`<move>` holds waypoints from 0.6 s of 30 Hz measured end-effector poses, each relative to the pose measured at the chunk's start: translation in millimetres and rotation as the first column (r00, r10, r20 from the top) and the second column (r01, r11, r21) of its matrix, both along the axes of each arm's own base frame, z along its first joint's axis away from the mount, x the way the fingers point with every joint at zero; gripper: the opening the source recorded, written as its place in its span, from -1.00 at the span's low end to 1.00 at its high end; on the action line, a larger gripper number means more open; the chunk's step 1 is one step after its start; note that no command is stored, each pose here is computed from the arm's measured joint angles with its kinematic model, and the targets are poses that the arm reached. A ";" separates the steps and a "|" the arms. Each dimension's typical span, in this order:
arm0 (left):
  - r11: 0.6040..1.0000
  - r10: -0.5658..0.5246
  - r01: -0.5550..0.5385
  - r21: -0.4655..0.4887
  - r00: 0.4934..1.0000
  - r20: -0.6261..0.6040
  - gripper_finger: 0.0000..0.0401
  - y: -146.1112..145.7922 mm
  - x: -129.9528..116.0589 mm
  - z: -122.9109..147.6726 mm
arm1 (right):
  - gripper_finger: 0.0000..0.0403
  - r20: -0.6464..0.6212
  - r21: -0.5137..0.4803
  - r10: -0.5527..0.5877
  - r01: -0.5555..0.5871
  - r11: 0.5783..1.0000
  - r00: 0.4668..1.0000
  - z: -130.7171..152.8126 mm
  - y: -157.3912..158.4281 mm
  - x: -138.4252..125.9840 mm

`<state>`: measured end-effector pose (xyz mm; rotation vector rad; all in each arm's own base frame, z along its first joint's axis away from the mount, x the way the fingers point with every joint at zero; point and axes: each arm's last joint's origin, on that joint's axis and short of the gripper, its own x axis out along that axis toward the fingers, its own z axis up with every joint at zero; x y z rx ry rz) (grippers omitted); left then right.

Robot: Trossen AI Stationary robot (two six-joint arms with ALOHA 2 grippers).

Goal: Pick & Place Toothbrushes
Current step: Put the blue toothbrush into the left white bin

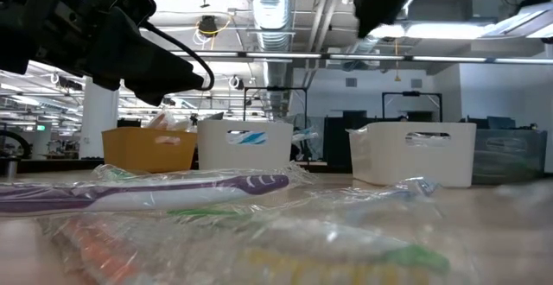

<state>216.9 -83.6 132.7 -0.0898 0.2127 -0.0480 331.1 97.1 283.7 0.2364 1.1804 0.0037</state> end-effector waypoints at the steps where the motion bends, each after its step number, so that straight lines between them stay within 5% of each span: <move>1: 1.000 0.000 0.000 0.000 1.000 0.000 -0.30 0.0 0.0 0.0 | -0.15 0.029 -0.014 0.058 -0.058 0.998 0.998 -2.3 13.3 1.8; 6: 1.000 0.004 -0.004 0.008 1.000 0.001 -0.30 1.5 -0.2 -0.4 | -0.20 -0.062 -0.209 0.304 -0.310 0.927 0.951 -38.3 59.3 -0.9; 9: 1.000 0.006 -0.006 0.006 1.000 0.003 -0.30 2.1 -0.4 -0.5 | -0.24 -0.164 -0.317 0.514 -0.539 0.781 0.842 -63.3 72.2 3.1; 12: 1.000 0.006 -0.006 0.006 1.000 0.003 -0.30 2.2 -0.6 -0.7 | -0.28 -0.291 -0.321 0.638 -0.701 0.637 0.713 -94.2 80.6 6.0; 18: 1.000 0.006 -0.006 0.009 1.000 -0.004 -0.30 2.7 -1.9 -2.0 | -0.41 -0.400 -0.303 0.579 -0.698 0.648 0.711 -144.8 81.5 18.4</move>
